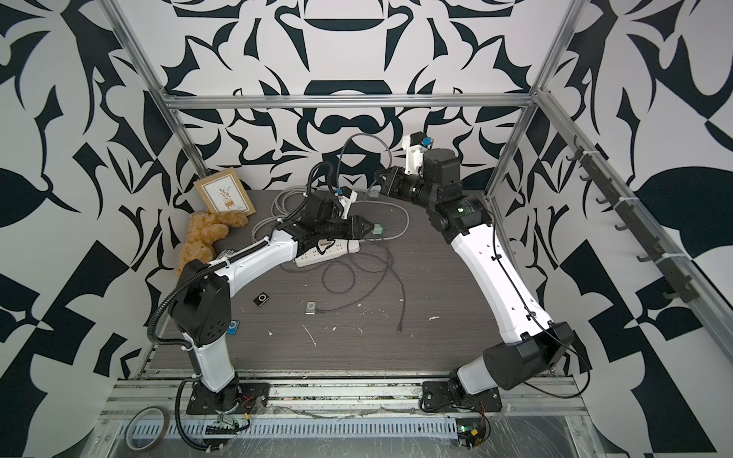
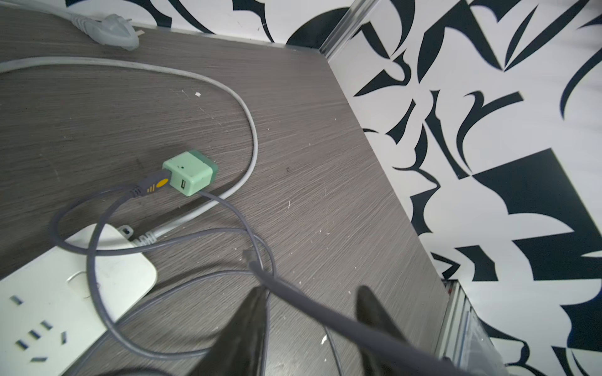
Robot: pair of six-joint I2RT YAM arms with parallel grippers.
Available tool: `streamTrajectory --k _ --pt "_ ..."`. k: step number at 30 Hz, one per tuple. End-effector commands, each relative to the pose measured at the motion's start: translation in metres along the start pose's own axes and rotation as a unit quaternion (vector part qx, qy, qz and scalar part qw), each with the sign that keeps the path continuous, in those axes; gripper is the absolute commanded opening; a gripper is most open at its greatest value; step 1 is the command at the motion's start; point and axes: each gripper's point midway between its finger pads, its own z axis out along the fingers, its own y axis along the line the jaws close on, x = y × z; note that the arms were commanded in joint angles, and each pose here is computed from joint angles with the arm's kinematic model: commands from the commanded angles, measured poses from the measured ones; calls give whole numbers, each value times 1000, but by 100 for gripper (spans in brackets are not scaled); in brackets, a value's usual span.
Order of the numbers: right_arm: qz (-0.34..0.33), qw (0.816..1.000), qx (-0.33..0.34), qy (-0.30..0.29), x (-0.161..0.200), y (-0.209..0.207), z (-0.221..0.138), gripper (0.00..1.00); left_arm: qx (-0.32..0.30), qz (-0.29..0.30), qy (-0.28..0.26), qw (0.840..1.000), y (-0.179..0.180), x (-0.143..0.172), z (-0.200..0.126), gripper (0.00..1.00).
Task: Charge mp3
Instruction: Pick up the charging cable from the center of the board.
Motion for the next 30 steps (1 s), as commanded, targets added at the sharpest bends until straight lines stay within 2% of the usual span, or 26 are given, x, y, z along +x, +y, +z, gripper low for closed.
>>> streamTrajectory --k 1,7,14,21,25,30 --pt "0 999 -35 -20 -10 22 -13 0 2 15 -14 1000 -9 -4 -15 69" --pt "16 998 -52 -14 -11 30 -15 0 -30 24 -23 999 3 -4 -18 71" --pt "37 996 -76 -9 -12 40 -16 0 -6 44 -44 998 -6 -15 -13 71" --pt "48 995 -88 -1 -10 44 -15 0 23 64 -70 995 -21 -31 -16 34" --pt "53 995 -79 10 -6 37 -14 0 22 78 -67 994 -27 -35 -24 13" --pt "97 995 -21 29 2 -15 -13 0 48 77 -52 995 -45 -37 -37 7"
